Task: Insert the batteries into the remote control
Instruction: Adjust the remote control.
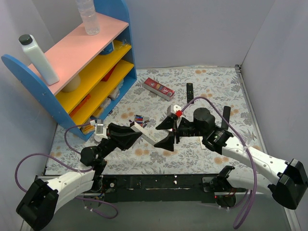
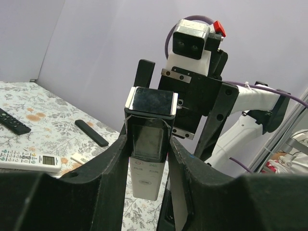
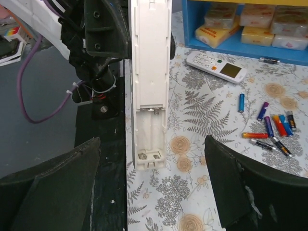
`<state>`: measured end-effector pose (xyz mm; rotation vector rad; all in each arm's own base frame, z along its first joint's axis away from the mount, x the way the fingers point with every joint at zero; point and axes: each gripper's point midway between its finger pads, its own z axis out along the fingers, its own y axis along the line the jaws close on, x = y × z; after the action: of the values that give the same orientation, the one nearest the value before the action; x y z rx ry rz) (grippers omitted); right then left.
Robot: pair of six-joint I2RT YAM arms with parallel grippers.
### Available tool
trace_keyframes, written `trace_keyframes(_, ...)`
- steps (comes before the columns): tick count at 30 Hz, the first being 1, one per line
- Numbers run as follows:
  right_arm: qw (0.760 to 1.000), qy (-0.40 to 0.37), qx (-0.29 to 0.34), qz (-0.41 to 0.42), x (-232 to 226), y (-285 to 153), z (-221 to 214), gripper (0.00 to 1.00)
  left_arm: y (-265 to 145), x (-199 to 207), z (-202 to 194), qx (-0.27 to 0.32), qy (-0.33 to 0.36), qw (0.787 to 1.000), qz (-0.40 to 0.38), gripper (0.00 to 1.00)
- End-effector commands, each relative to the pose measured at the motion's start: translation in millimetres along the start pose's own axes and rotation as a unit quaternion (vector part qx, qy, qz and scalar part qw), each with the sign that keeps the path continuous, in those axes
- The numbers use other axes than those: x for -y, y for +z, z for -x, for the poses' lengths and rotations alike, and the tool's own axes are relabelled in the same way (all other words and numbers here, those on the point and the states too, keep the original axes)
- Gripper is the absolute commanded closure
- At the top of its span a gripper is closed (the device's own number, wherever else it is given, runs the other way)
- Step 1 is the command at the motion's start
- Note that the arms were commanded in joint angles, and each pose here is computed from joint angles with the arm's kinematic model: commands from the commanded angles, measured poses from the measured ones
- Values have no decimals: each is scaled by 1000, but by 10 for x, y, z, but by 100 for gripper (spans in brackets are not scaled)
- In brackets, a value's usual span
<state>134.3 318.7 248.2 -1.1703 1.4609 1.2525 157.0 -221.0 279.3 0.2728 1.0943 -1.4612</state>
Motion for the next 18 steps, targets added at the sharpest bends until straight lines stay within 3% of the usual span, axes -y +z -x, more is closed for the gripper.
trace_keyframes(1,999,-4,25,25,-75,163,140,6,-505,-120,-444,-39,-22,999,24,100)
trace_keyframes(9,999,32,5,41,-80,294,10,17,-488,9,-421,-41,-19,999,-8,100)
trace_keyframes(12,997,41,3,65,-161,333,-3,29,-478,33,-415,-42,-17,999,-14,100)
trace_keyframes(13,996,44,0,76,-198,345,-18,40,-475,37,-413,-43,-17,999,-15,100)
trace_keyframes(18,995,44,-7,89,-251,351,-48,76,-462,53,-404,-43,-16,999,-20,100)
